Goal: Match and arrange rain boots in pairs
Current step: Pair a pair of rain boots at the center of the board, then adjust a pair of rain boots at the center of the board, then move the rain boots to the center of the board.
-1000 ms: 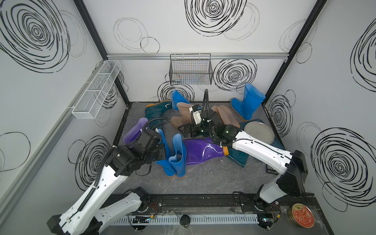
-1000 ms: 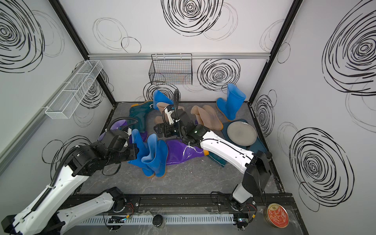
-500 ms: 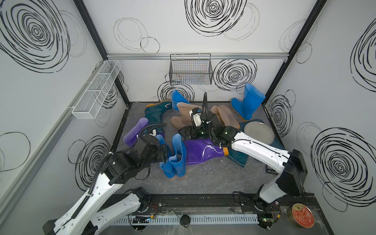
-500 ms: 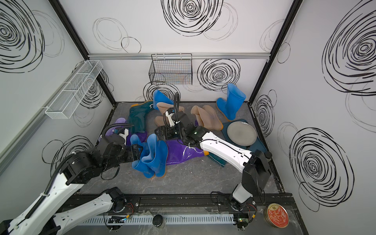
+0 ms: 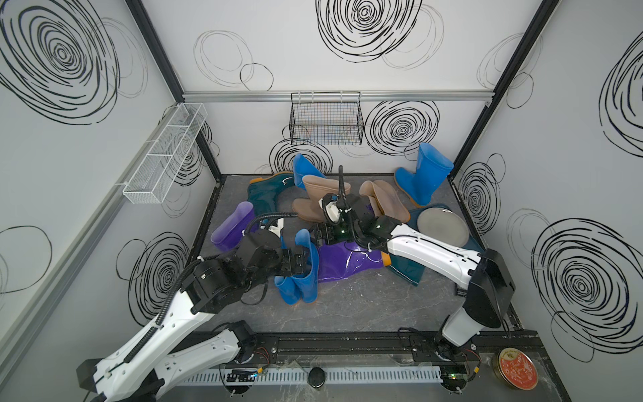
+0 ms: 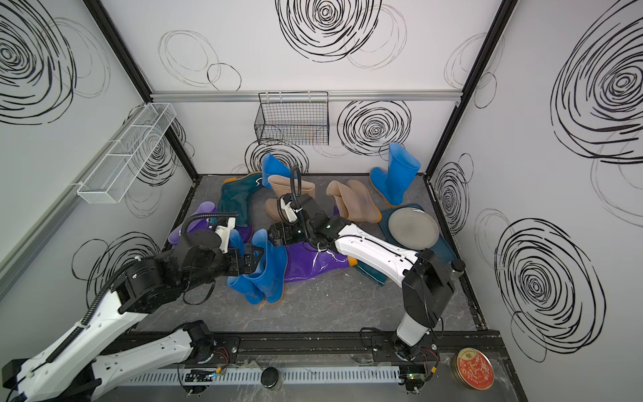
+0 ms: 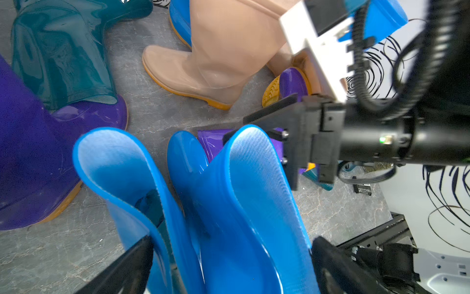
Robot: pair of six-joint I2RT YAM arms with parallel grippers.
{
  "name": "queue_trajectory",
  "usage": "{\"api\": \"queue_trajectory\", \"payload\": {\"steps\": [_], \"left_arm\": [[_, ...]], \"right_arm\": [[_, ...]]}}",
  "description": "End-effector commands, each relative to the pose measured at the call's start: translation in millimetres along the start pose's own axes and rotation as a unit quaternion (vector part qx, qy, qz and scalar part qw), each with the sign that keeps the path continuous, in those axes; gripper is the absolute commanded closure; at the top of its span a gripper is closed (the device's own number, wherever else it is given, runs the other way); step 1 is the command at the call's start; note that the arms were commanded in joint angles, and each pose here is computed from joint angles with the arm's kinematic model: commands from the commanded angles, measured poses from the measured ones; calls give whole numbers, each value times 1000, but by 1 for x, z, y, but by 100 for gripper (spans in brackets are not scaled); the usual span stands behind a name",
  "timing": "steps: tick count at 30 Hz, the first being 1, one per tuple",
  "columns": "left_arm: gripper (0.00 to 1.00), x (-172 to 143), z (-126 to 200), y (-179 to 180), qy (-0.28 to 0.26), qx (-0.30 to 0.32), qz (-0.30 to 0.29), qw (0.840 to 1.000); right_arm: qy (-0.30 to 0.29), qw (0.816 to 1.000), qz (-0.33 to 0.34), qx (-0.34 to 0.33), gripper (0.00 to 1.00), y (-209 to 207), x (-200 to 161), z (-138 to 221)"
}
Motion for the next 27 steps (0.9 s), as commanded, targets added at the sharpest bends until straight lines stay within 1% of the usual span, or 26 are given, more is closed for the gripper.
{"api": "queue_trajectory", "payload": {"steps": [1, 4, 6, 7, 9, 11, 12, 13, 14, 15, 18, 20, 22, 24, 27], "left_arm": [[1, 0, -5, -5, -8, -23, -15, 1000], [1, -6, -15, -2, 8, -7, -31, 999], [1, -9, -19, 4, 16, 20, -43, 999], [4, -10, -22, 6, 20, 27, -47, 998], [14, -10, -25, 11, 21, 32, -44, 998], [24, -8, -26, 14, 16, 23, -39, 999], [25, -8, -27, 14, 12, 17, -37, 999], [22, -6, -27, 14, 8, 13, -36, 999], [13, -5, -26, 13, 3, 10, -37, 999], [8, -3, -25, 12, -2, 7, -38, 999], [0, 7, -12, 8, -24, -5, -32, 999], [1, 12, -5, 5, -40, -19, -26, 999], [1, 12, -5, 3, -40, -34, -20, 998], [1, 8, -16, 1, -18, -41, -21, 999], [1, 1, -31, 2, 16, -28, -27, 999]], "right_arm": [[52, 998, 0, 37, 15, 11, -8, -16], [81, 995, 18, 49, 15, 20, -11, -28], [86, 996, 14, 26, 13, 17, -8, -30], [84, 996, 10, 11, 12, 12, -7, -30], [78, 997, -1, -17, 11, 0, -1, -26], [72, 997, -2, -39, 11, -10, 3, -23], [69, 996, 9, -48, 11, -11, 5, -23], [73, 996, 22, -48, 11, -9, 6, -23], [82, 995, 29, -47, 11, -6, 6, -26], [91, 994, 31, -48, 11, -2, 6, -28], [118, 991, 14, -63, 10, -1, 1, -40], [132, 988, 1, -80, 10, -5, 0, -45], [139, 986, 1, -89, 10, -4, 1, -48], [140, 985, 7, -99, 10, 0, 2, -50], [147, 984, 2, -100, 9, 1, 2, -53]]}}
Point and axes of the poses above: each gripper's point midway between its finger pads, its own z axis back along the fingers, its own y axis along the line the jaws close on, x = y × z, the point moved 10 cm from there along z, back along the fingers, and after that the axes turned 9 degrees about -z, right-handed, at the moved point
